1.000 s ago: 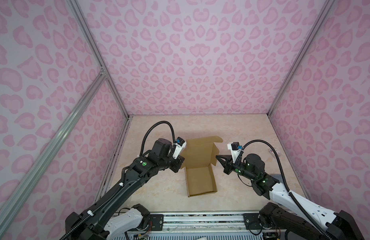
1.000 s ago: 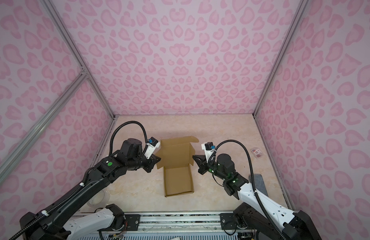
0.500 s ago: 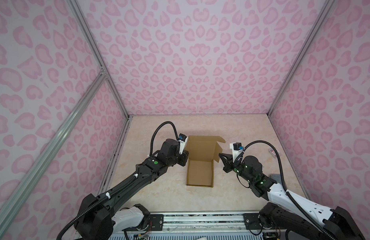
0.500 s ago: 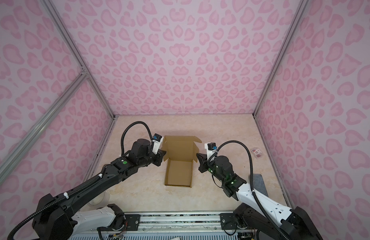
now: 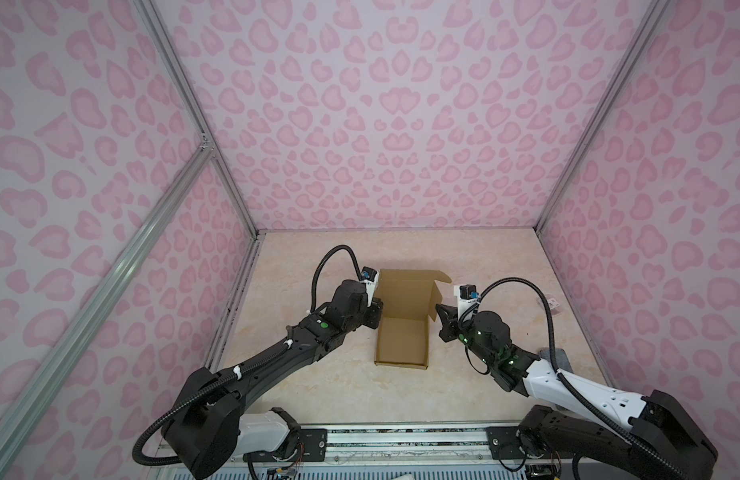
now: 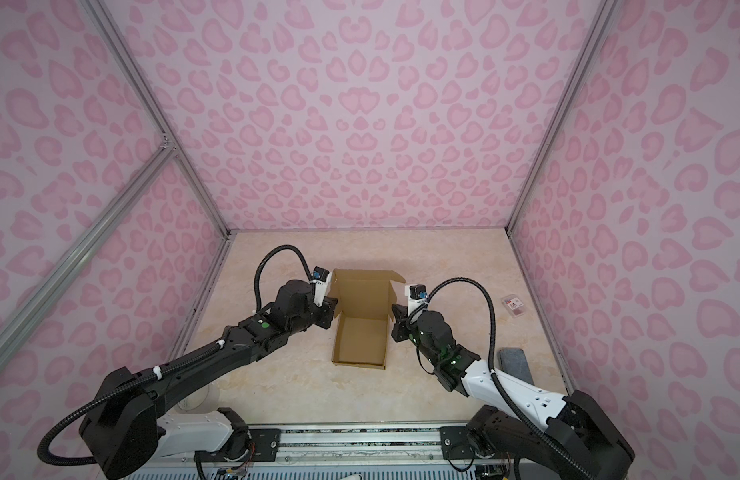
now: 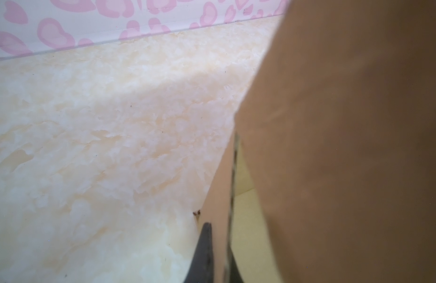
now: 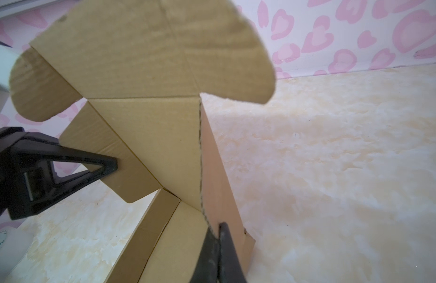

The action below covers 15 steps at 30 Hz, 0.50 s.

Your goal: Fold the paper box

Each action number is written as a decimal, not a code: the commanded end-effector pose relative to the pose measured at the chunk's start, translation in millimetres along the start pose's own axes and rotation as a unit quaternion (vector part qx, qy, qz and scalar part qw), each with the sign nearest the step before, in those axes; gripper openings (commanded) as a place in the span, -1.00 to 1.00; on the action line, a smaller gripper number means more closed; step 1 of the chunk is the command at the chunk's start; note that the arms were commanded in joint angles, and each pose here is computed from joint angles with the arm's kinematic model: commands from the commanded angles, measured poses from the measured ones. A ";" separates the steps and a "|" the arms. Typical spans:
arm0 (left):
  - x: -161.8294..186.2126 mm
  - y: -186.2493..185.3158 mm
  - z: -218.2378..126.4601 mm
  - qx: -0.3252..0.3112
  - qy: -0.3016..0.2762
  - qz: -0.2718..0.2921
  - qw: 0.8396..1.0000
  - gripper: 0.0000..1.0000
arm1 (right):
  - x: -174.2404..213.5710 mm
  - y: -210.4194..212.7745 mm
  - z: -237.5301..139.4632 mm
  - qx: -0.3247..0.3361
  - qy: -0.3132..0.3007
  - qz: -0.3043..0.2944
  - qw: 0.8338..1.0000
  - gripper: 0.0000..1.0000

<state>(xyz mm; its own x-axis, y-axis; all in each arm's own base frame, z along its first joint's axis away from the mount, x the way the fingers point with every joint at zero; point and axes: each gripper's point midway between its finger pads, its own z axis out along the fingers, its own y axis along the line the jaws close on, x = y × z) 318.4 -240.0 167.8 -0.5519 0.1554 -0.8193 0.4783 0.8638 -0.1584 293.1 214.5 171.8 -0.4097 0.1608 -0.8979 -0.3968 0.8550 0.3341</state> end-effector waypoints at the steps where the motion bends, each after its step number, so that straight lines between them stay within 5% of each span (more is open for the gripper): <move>1: -16.2 -2.1 3.0 -0.003 -0.039 -0.010 0.999 -0.93 | -9.7 -0.1 2.4 0.015 -0.027 0.002 1.000 -1.00; 15: -16.3 -5.4 2.8 -0.019 -0.067 -0.030 0.997 -0.93 | -2.9 -2.7 16.9 0.064 -0.030 -0.010 0.997 -1.00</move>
<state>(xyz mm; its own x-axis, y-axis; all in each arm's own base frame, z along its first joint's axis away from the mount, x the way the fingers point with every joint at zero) 321.4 -242.9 161.9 -0.5287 0.1108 -0.8416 0.4206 0.8954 -0.1463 306.0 220.5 165.4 -0.3760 0.1474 -0.9148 -0.3094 0.9106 0.2739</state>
